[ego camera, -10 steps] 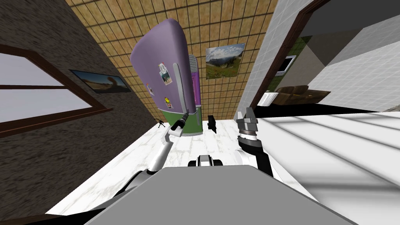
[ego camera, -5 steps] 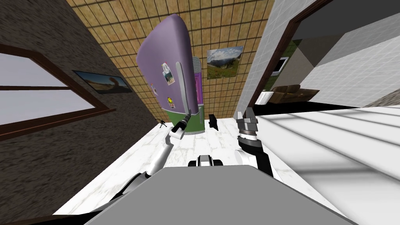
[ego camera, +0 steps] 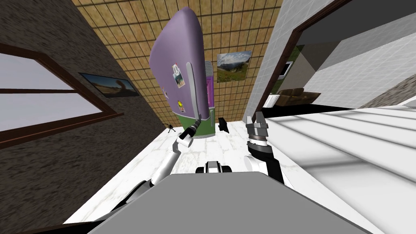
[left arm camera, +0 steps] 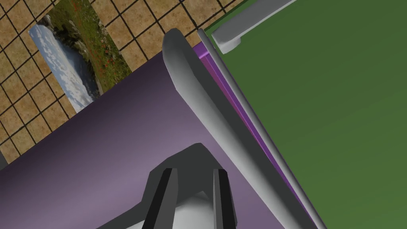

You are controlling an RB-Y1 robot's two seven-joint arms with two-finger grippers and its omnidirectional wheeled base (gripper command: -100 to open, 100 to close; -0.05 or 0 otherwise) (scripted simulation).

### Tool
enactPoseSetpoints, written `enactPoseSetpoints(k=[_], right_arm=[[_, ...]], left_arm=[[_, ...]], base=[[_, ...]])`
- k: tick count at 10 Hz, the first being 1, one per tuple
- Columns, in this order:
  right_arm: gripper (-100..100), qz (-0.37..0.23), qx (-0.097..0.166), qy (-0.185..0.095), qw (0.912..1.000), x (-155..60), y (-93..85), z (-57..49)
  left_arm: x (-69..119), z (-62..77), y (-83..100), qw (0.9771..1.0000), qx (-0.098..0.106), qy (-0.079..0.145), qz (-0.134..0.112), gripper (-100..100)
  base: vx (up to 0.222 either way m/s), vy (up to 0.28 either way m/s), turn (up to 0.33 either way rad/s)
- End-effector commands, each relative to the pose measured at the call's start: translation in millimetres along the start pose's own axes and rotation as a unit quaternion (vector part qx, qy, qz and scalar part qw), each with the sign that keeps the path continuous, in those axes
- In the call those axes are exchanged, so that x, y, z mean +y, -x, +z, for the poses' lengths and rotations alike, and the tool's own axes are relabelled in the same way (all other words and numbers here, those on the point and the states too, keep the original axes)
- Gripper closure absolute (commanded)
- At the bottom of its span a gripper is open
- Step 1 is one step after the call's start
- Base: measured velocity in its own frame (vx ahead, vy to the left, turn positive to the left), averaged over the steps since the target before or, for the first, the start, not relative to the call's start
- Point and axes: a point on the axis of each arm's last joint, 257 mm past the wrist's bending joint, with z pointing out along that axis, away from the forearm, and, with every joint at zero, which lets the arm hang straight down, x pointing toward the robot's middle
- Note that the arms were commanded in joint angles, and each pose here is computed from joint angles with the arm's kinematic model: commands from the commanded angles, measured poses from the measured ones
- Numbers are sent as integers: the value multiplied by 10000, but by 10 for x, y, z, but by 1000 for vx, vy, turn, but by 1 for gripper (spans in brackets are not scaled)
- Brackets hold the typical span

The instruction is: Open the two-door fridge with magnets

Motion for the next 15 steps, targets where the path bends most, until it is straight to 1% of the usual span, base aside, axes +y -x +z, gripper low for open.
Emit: enactPoseSetpoints(k=[1, 2, 4, 5, 6, 7, 8, 9, 10, 11, 12, 13, 14, 15], right_arm=[[0, 0, 0, 0, 10000, 0, 0, 0], [0, 0, 0, 0, 10000, 0, 0, 0], [0, 0, 0, 0, 10000, 0, 0, 0], [0, 0, 0, 0, 10000, 0, 0, 0], [0, 0, 0, -1, 10000, 0, 0, 0], [0, -1, 0, -1, 10000, 0, 0, 0], [0, 1, -1, -1, 10000, -1, 0, -1], [0, 0, 0, 0, 10000, 0, 0, 0], [0, -1, 0, -1, 10000, 0, 0, 0], [0, 0, 0, -1, 10000, 0, 0, 0], [0, -1, 0, -1, 10000, 0, 0, 0], [0, 0, 0, -1, 10000, -1, 0, -1], [0, 0, 0, 0, 10000, 0, 0, 0], [0, 0, 0, -1, 10000, 0, 0, -1]], left_arm=[[-207, -62, -5, 9997, 46, -240, 46, 100], [-207, -62, -5, 9997, 46, -240, 46, 100], [-365, -149, -207, 9987, 281, -419, 33, 100], [-365, -149, -207, 9987, 281, -419, 33, 100], [-442, -199, -309, 9979, 402, -506, 22, 100], [-267, -205, -409, 9984, 480, -314, -18, 100], [-345, -287, -553, 9971, 644, -412, -3, 100], [-438, -358, -642, 9957, 757, -527, 20, 100], [-438, -358, -642, 9957, 757, -527, 20, 100], [-530, -434, -732, 9941, 871, -641, 37, 100], [-530, -434, -732, 9941, 871, -641, 37, 100], [-621, -515, -821, 9922, 987, -754, 50, 100], [-621, -515, -821, 9922, 987, -754, 50, 100], [-710, -600, -911, 9901, 1105, -866, 57, 100]], base=[[-125, 254, -45], [-75, 201, -55], [-125, 268, -60], [-128, 246, -48], [-86, 260, -35], [-52, 124, -40], [-43, 192, -37], [-50, 283, -92], [-50, 288, -60], [-57, 297, -44], [-29, 227, -27], [-51, 256, -29], [-37, 215, -35], [-25, 262, -38]])
